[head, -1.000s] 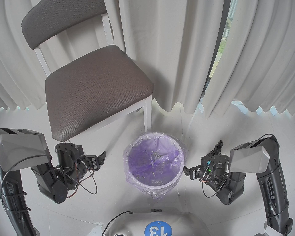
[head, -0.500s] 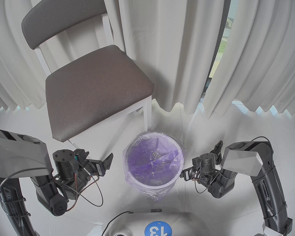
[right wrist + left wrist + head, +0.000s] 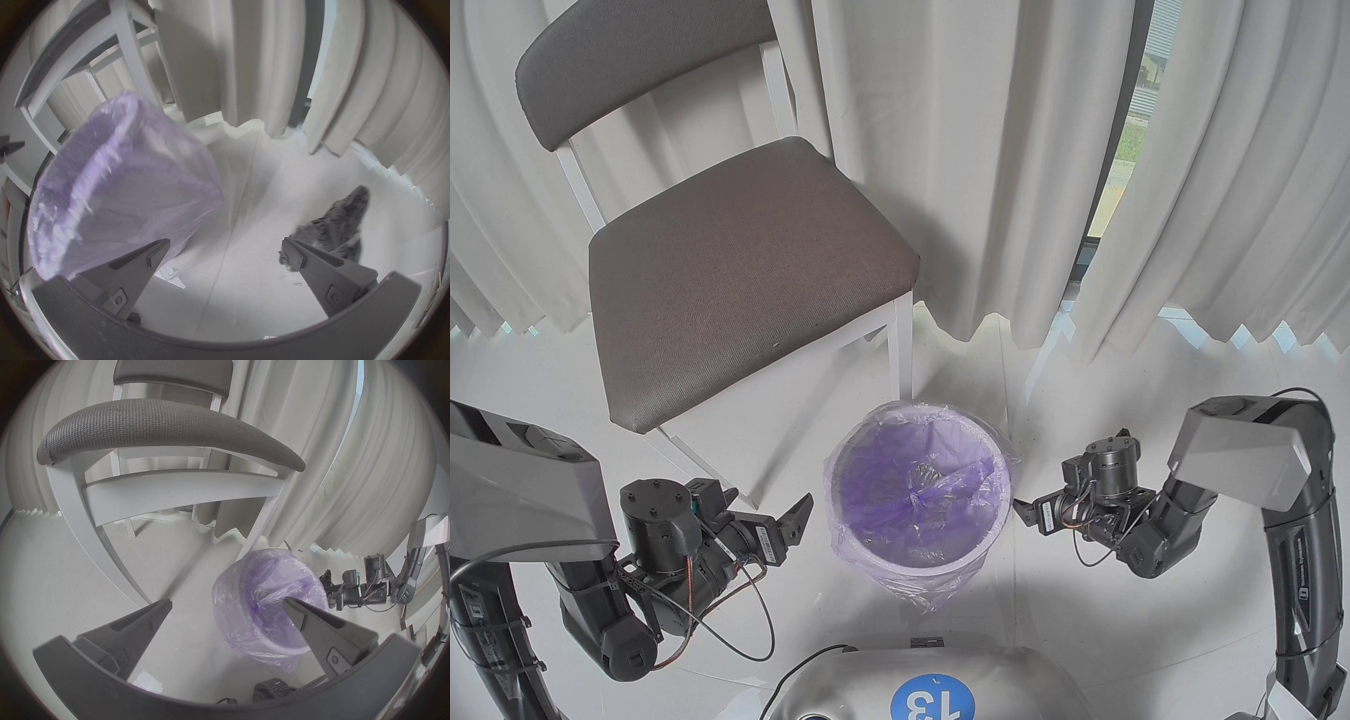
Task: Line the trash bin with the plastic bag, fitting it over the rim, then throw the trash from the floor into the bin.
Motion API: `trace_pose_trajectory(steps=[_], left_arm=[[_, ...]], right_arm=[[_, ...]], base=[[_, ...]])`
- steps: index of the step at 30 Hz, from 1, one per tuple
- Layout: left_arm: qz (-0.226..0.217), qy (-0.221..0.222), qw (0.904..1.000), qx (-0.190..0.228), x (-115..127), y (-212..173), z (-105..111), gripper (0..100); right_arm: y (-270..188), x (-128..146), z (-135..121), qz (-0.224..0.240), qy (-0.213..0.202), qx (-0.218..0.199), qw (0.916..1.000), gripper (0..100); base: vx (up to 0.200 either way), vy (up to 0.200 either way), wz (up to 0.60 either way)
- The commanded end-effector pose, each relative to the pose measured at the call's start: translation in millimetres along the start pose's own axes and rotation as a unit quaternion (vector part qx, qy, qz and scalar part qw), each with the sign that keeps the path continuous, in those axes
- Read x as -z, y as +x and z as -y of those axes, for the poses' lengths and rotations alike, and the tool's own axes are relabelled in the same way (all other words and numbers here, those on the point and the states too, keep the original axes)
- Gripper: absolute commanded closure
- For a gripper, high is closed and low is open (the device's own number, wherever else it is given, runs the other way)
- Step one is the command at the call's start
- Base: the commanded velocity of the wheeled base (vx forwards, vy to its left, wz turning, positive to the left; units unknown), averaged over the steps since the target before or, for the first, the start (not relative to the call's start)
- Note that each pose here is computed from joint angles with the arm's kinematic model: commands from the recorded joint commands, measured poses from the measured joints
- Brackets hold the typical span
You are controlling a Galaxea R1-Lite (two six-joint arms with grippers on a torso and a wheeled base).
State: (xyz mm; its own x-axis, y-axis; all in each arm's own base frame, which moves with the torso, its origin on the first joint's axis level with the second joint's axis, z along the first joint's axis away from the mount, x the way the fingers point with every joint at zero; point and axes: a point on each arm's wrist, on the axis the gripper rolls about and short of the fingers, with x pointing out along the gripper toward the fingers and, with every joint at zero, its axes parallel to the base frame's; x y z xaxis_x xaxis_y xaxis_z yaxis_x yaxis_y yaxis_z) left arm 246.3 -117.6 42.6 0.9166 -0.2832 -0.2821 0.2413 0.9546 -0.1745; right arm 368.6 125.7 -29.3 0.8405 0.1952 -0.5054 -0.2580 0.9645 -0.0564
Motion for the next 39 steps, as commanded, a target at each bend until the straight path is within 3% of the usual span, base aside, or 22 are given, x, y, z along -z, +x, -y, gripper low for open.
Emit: trace_pose_trajectory(steps=[1, 5, 12, 15, 17, 18, 24, 31, 34, 36, 39], left_arm=[[0.008, -0.006, 0.9999, 0.01, -1.7, -3.6, 5.2, 0], [-0.015, -0.004, 0.9997, 0.017, 6.6, -10.8, 7.5, 0], [-0.007, 0.003, 0.999, 0.044, 3.5, -17.5, 20.4, 0], [-0.009, 0.005, 0.9987, 0.05, 4.3, -19.3, 23.1, 0], [-0.009, 0.005, 0.9987, 0.05, 4.0, -19.6, 23.5, 0], [-0.005, 0.003, 0.9984, 0.055, 1.7, -21.6, 24.9, 0], [0.016, 0.002, 0.9973, 0.072, -7.8, -30.0, 31.9, 0], [0.071, 0.015, 0.9914, 0.109, -29.8, -58.6, 50.8, 0], [0.081, 0.033, 0.9908, 0.103, -31.8, -63.8, 53.4, 0], [0.093, 0.069, 0.9908, 0.07, -32.3, -65.9, 54.5, 0], [0.104, 0.094, 0.9886, 0.056, -34.8, -68.4, 56.6, 0]], right_arm=[[-52.2, -35.8, 14.0, 0.04, 0.006, 0.013, 0.9991, 0], [-102.7, -48.6, 18.2, 0.046, -0.054, 0.013, 0.9974, 0], [-157.8, -74.1, 22.6, 0.111, -0.079, 0.022, 0.9905, 0], [-183.7, -75.7, 39.2, 0.114, -0.108, 0.058, 0.9858, 0], [-186.2, -75.3, 40.9, 0.113, -0.111, 0.061, 0.9854, 0], [-206.6, -75.5, 55.0, 0.103, -0.121, 0.089, 0.9833, 0], [-240.2, -80.6, 63.7, 0.116, -0.101, 0.108, 0.9821, 0], [-254.0, -85.1, 63.4, 0.137, -0.084, 0.111, 0.9807, 0], [-258.3, -84.6, 60.4, 0.138, -0.081, 0.105, 0.9815, 0], [-260.9, -83.1, 46.5, 0.134, -0.055, 0.069, 0.9871, 0], [-260.1, -87.7, 34.0, 0.143, -0.017, 0.047, 0.9884, 0]], base=[[0.0, 0.0, 0.0], [0.0, 0.0, 0.0], [0.0, 0.0, 0.0], [0.0, 0.0, 0.0], [0.0, 0.0, 0.0], [0.0, 0.0, 0.0], [0.0, 0.0, 0.0], [0.0, 0.0, 0.0], [0.0, 0.0, 0.0], [0.0, 0.0, 0.0], [0.0, 0.0, 0.0]])
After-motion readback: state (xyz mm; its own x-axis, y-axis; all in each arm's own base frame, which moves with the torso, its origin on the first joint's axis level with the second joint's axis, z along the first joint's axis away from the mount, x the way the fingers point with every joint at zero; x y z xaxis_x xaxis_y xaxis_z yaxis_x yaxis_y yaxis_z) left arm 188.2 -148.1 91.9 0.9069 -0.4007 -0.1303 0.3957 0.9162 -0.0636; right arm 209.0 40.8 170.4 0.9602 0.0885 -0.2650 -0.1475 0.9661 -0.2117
